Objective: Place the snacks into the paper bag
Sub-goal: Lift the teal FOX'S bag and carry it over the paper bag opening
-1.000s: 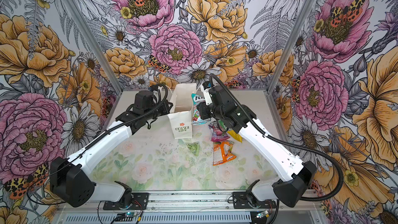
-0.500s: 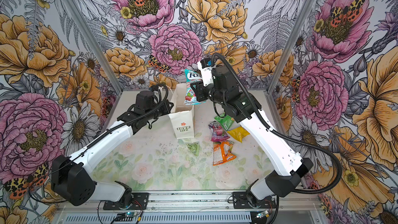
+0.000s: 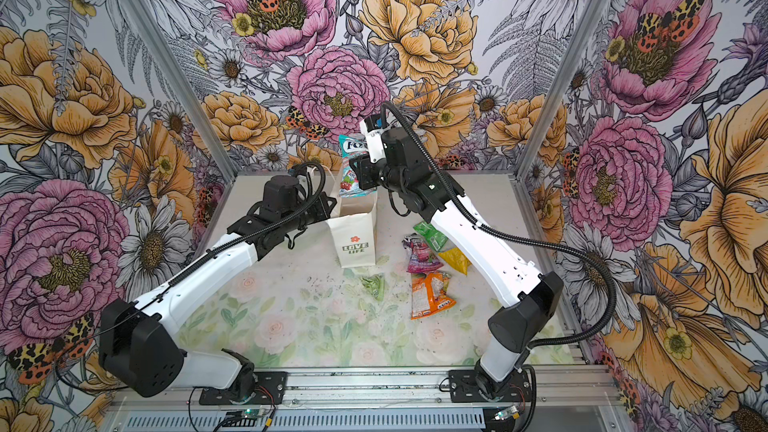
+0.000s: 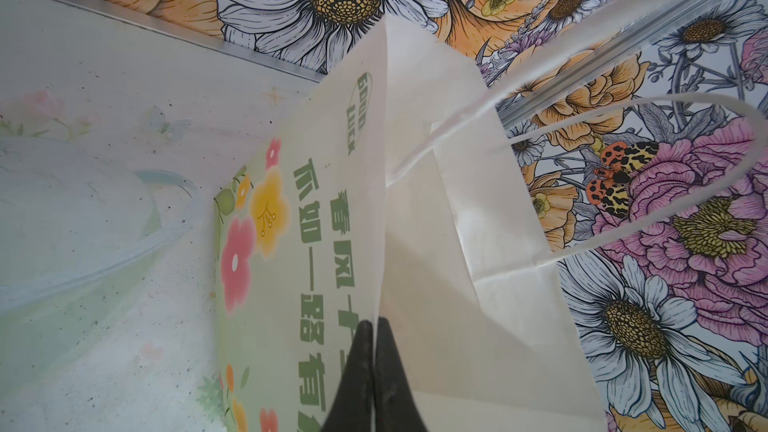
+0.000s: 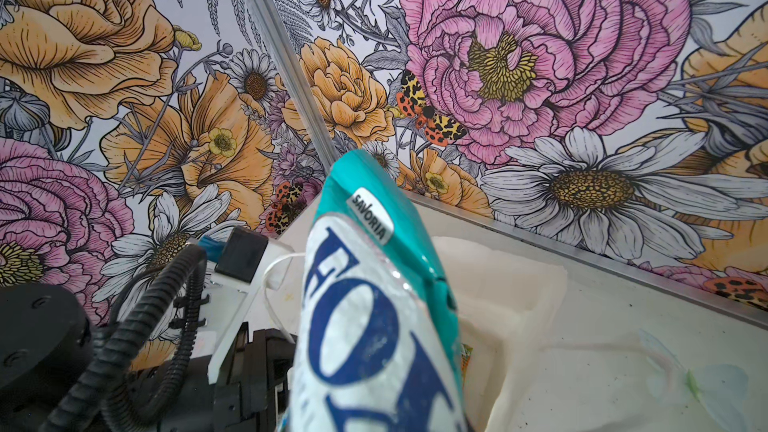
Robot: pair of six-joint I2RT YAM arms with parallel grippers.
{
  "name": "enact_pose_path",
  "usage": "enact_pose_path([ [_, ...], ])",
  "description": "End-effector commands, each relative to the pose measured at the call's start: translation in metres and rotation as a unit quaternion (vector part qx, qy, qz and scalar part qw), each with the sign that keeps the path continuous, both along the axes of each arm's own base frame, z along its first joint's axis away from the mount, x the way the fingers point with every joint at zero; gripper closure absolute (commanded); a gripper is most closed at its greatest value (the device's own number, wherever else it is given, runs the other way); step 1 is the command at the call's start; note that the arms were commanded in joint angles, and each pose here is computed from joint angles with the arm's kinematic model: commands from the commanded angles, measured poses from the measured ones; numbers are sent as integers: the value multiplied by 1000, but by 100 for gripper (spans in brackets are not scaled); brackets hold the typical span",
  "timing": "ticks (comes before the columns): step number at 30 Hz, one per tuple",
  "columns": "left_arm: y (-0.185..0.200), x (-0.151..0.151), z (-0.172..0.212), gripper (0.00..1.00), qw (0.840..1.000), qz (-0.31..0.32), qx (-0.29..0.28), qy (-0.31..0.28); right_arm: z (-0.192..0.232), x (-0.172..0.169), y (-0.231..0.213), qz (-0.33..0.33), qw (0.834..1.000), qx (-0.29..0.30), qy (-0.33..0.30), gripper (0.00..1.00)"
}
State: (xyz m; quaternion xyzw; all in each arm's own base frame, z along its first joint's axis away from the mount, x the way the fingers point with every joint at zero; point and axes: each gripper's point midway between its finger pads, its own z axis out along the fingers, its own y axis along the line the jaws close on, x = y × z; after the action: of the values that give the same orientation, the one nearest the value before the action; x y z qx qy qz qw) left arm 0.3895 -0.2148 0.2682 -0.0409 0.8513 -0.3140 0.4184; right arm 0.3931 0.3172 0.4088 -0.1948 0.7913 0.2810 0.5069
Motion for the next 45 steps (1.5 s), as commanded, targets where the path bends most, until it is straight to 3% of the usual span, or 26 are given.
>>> enact_pose_path([
  [1, -3, -2, 11, 100, 1000, 1, -14, -20, 34, 12, 4, -7, 998, 46, -44, 94],
  [23, -3, -1, 9, 100, 1000, 7, -18, -20, -18, 42, 23, -17, 999, 30, -7, 95],
  [45, -1, -1, 9, 100, 1000, 11, -19, -20, -51, 50, 18, -29, 1000, -6, 8, 94],
])
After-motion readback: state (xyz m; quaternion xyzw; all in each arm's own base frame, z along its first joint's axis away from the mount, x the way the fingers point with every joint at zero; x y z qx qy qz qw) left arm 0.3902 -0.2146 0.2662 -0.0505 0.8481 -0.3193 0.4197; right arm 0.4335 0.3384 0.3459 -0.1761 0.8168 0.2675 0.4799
